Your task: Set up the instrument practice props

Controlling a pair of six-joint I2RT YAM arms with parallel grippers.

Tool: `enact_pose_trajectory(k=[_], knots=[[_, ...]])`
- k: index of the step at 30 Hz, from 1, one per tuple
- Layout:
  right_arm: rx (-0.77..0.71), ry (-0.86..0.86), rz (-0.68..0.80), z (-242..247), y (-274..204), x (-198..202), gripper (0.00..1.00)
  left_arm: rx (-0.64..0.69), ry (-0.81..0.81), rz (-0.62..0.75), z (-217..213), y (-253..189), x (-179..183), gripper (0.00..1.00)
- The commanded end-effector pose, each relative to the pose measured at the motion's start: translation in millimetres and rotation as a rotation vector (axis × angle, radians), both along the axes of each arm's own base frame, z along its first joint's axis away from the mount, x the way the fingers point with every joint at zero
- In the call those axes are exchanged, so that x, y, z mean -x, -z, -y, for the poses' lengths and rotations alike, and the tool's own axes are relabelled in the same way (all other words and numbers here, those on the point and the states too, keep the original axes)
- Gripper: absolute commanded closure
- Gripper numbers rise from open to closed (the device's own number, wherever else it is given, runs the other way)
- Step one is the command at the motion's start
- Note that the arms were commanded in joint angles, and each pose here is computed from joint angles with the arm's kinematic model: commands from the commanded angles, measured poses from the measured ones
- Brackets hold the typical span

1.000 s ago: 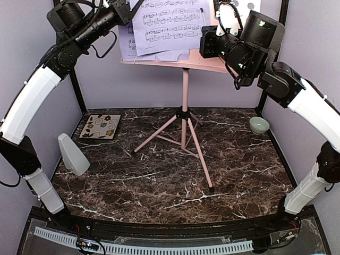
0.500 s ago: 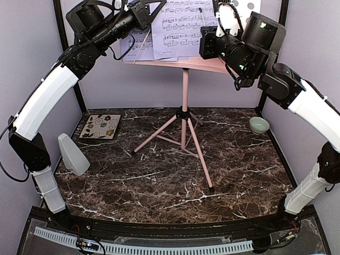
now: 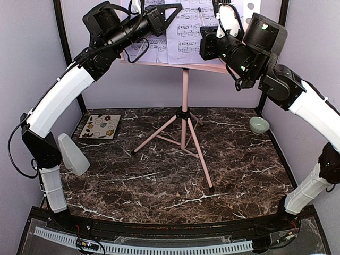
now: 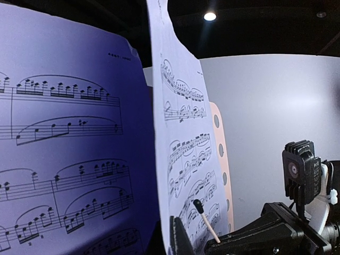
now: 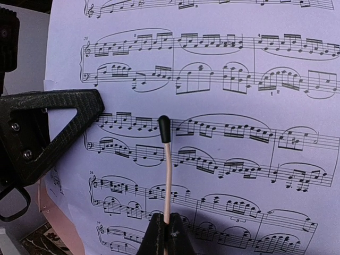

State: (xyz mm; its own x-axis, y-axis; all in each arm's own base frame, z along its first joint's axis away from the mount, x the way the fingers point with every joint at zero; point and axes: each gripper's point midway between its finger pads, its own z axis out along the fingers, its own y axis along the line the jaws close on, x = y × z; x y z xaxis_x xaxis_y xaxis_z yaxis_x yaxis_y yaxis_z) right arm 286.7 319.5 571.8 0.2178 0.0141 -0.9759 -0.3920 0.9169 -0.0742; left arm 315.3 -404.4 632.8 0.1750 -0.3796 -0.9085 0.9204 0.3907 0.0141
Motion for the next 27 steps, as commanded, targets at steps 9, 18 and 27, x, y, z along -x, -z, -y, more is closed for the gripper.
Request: enact_pose_trajectory(k=[9, 18, 27], knots=[[-0.057, -0.056, 0.051, 6.5, -22.0, 14.1, 1.00, 0.038, 0.058, 0.131, 6.5, -21.5, 25.3, 1.00], [-0.055, -0.039, 0.037, 7.4, -16.0, 11.4, 1.00, 0.005, 0.079, 0.150, 19.6, -13.4, 29.1, 1.00], [-0.064, 0.008, 0.023, 13.4, -12.0, 6.9, 1.00, -0.042, 0.058, 0.184, 24.9, -9.1, 31.0, 1.00]])
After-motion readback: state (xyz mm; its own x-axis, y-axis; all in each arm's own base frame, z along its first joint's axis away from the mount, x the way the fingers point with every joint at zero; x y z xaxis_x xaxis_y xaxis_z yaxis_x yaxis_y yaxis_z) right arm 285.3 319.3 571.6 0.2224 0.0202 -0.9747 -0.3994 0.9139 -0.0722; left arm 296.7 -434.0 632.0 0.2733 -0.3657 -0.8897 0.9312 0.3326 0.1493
